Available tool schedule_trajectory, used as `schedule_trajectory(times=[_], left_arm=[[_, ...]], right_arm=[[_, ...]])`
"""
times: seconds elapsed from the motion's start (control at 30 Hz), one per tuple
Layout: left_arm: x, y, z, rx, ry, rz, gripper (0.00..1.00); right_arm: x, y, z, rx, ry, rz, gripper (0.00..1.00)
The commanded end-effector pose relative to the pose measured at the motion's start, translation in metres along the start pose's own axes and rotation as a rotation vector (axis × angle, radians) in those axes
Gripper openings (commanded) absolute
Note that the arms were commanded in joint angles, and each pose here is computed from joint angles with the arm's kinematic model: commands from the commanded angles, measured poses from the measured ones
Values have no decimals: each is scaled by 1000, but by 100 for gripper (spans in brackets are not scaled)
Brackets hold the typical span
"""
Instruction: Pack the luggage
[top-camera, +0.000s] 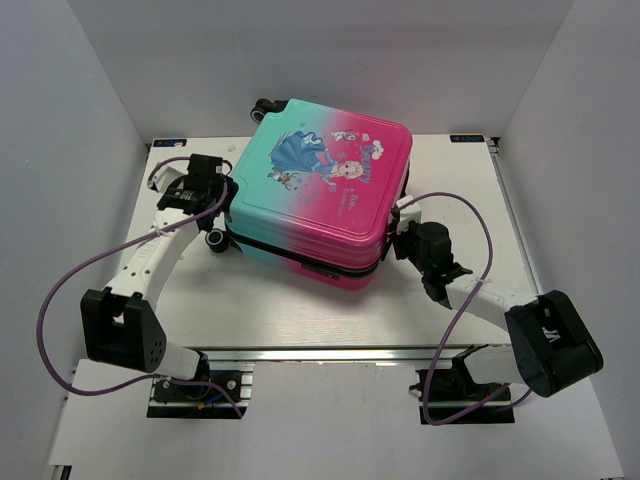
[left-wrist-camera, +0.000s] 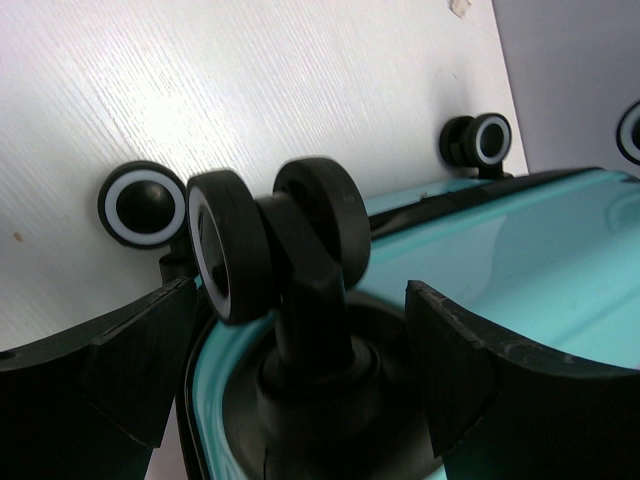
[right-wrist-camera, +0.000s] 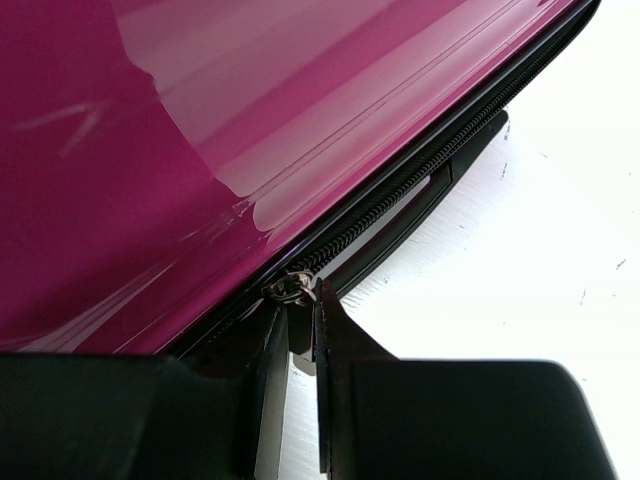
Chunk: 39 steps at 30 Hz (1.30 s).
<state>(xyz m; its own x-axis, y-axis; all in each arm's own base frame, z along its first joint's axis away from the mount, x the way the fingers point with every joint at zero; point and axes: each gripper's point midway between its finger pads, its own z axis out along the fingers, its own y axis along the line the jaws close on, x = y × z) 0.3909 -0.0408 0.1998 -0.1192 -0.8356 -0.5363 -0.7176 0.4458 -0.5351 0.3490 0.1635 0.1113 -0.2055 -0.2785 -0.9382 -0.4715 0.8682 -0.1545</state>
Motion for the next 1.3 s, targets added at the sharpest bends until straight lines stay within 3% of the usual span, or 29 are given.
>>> schedule_trajectory(times=[0.0, 0.1, 0.17, 0.2, 0.27, 0.3, 0.33, 0.7, 0.87, 0.97, 1.0, 1.13, 1.27], left_arm=[[7, -8, 3, 27, 34, -21, 93], [19, -3, 17, 14, 54, -10, 86], [23, -7, 22, 18, 64, -11, 71], [30, -6, 31, 3, 78, 4, 51], [34, -9, 37, 1, 89, 22, 26], [40, -5, 45, -23, 97, 35, 6], [41, -4, 48, -36, 97, 46, 0], [25, 18, 88, -144, 53, 84, 0], [16, 29, 103, -171, 42, 97, 0], [11, 35, 113, -191, 42, 98, 0], [8, 37, 116, -196, 44, 102, 0], [1, 35, 126, -196, 38, 109, 0], [-7, 38, 134, -217, 28, 110, 0]], right_arm=[[-111, 1, -10, -8, -384, -14, 0], [-110, 1, -10, -3, -386, -12, 0], [-110, -2, -10, 15, -387, 1, 0], [-111, -4, -9, 26, -388, 26, 0], [-111, -17, -8, 89, -384, 65, 0], [-110, -23, -5, 123, -371, 69, 0], [-114, -36, -4, 188, -371, 85, 0], [-97, -149, 33, 570, -226, 166, 0], [-101, -200, 62, 604, -230, 162, 0], [-100, -213, 86, 509, -253, 128, 0], [-119, -213, 93, 412, -331, 85, 0], [-128, -184, 125, 131, -387, -71, 0], [-141, -176, 145, 39, -428, -116, 0]])
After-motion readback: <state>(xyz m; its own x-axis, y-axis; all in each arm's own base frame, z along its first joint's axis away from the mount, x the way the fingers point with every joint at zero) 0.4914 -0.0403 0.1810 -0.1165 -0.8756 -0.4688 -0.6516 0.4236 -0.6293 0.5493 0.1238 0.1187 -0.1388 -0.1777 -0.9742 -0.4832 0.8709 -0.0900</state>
